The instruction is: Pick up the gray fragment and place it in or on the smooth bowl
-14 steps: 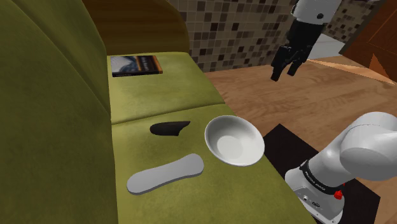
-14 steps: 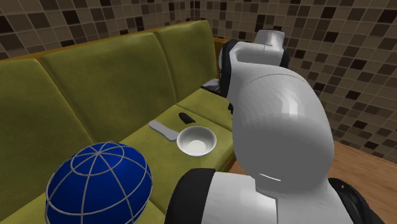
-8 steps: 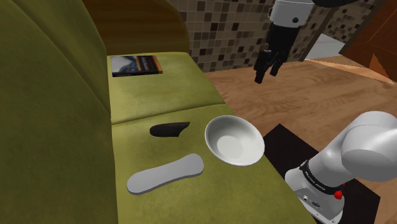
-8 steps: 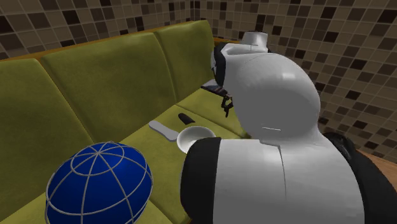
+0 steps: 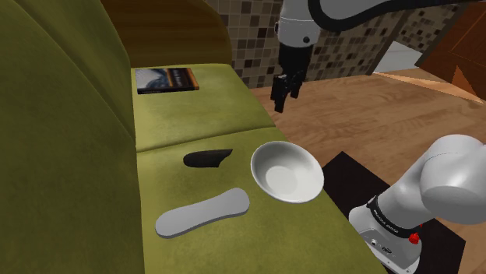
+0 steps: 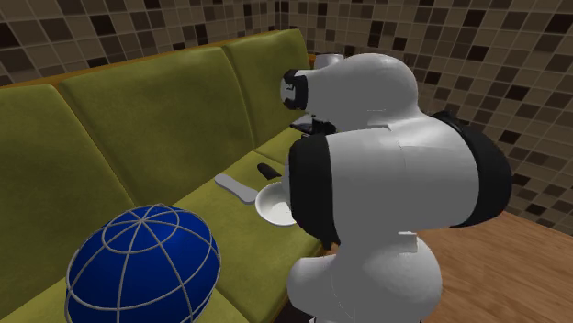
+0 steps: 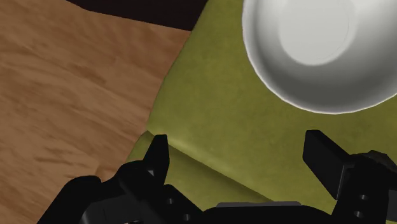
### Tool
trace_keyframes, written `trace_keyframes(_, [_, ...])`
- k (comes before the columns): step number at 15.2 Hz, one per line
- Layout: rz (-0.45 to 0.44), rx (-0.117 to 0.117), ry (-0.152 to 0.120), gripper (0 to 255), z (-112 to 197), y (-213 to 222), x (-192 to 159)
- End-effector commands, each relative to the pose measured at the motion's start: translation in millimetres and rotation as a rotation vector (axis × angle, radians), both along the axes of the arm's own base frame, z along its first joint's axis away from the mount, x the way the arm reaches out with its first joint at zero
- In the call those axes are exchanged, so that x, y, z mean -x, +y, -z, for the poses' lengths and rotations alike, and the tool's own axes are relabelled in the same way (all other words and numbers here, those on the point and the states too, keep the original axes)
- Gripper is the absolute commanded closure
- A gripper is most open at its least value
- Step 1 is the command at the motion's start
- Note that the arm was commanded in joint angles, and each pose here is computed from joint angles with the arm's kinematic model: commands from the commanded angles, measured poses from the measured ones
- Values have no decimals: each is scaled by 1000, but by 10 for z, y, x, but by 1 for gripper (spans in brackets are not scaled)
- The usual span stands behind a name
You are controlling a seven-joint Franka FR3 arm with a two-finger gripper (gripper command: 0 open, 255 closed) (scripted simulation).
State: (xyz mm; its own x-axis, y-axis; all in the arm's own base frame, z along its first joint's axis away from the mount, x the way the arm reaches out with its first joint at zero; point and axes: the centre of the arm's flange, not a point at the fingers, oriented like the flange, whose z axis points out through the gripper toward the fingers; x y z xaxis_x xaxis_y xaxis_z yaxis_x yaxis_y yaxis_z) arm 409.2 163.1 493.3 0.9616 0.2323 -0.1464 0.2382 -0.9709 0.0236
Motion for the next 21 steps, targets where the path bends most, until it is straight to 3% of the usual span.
trace_keyframes(1, [-62,10,7,0,71,259,-128])
trace_keyframes(10, [-334,57,37,0,552,1417,-488])
trace_keyframes(18, [-575,99,65,0,1032,2473,-526])
trace_keyframes(21, [-597,103,67,0,1180,2544,-504])
